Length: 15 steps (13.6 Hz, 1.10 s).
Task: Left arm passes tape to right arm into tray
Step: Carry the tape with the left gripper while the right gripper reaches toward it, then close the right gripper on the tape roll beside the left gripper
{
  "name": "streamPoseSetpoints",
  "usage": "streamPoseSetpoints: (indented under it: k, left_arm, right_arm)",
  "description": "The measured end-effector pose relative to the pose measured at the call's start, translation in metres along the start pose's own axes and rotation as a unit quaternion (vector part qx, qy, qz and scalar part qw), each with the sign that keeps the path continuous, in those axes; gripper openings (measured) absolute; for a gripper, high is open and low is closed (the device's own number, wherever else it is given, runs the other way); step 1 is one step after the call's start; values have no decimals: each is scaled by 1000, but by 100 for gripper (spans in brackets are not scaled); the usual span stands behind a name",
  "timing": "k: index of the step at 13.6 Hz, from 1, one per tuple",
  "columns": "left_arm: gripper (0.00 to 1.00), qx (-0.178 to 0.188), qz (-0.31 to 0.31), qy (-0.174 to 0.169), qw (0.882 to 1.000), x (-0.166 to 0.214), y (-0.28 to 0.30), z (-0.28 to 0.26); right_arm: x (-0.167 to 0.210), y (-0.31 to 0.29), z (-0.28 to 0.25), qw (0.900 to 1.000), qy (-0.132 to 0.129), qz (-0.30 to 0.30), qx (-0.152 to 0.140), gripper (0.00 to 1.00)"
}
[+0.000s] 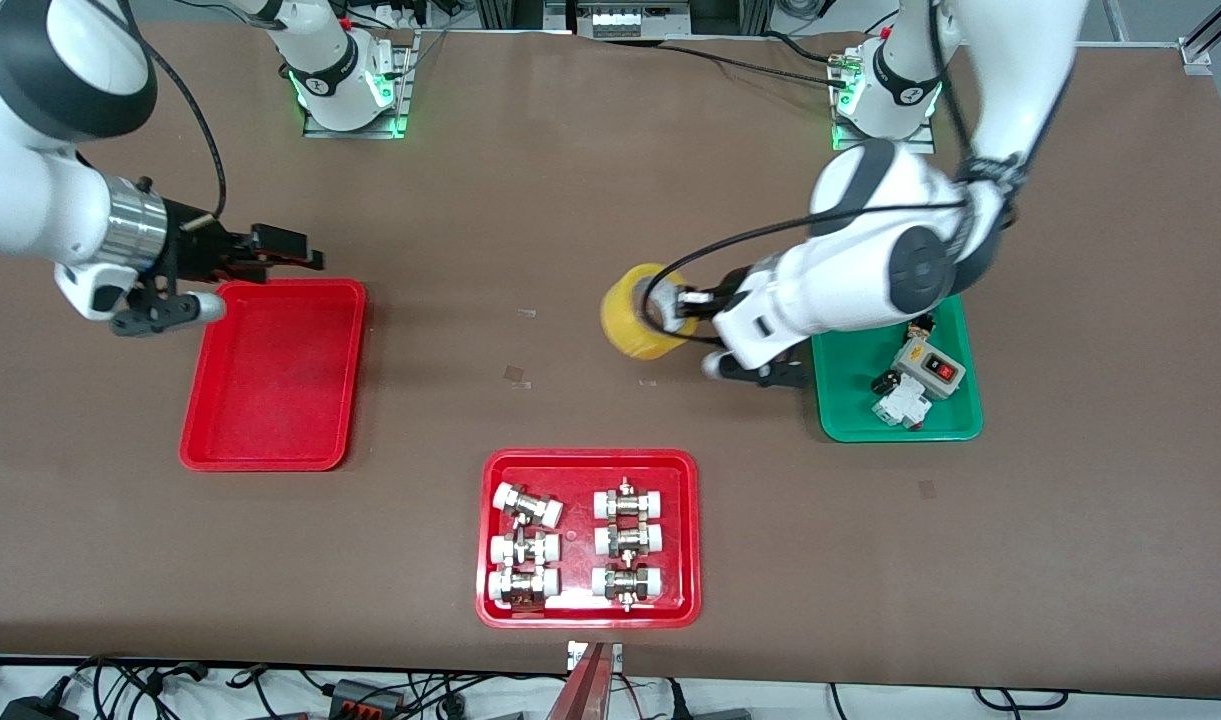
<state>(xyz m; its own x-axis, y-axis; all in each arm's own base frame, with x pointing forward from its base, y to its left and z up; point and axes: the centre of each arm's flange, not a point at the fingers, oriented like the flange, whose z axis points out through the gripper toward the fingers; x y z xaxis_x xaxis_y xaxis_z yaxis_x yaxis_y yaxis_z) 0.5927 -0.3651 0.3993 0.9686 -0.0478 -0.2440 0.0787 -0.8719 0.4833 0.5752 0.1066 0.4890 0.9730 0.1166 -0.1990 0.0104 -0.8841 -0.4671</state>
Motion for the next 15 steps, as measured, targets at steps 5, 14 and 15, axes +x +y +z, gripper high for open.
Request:
streamPoseSetpoints:
  k: [5,14,15]
  left_arm:
    - [22,-49,-25,12,998,-3,41,72]
    - [22,-126,-72,39,989,-15,82,94]
    - [22,-130,-73,42,988,-18,86,102]
  right_arm:
    - [22,-67,36,995,-16,-31,90,100]
    - [58,-63,115,983,-49,-67,165,100]
    - [60,-62,119,982,-46,-71,169,100]
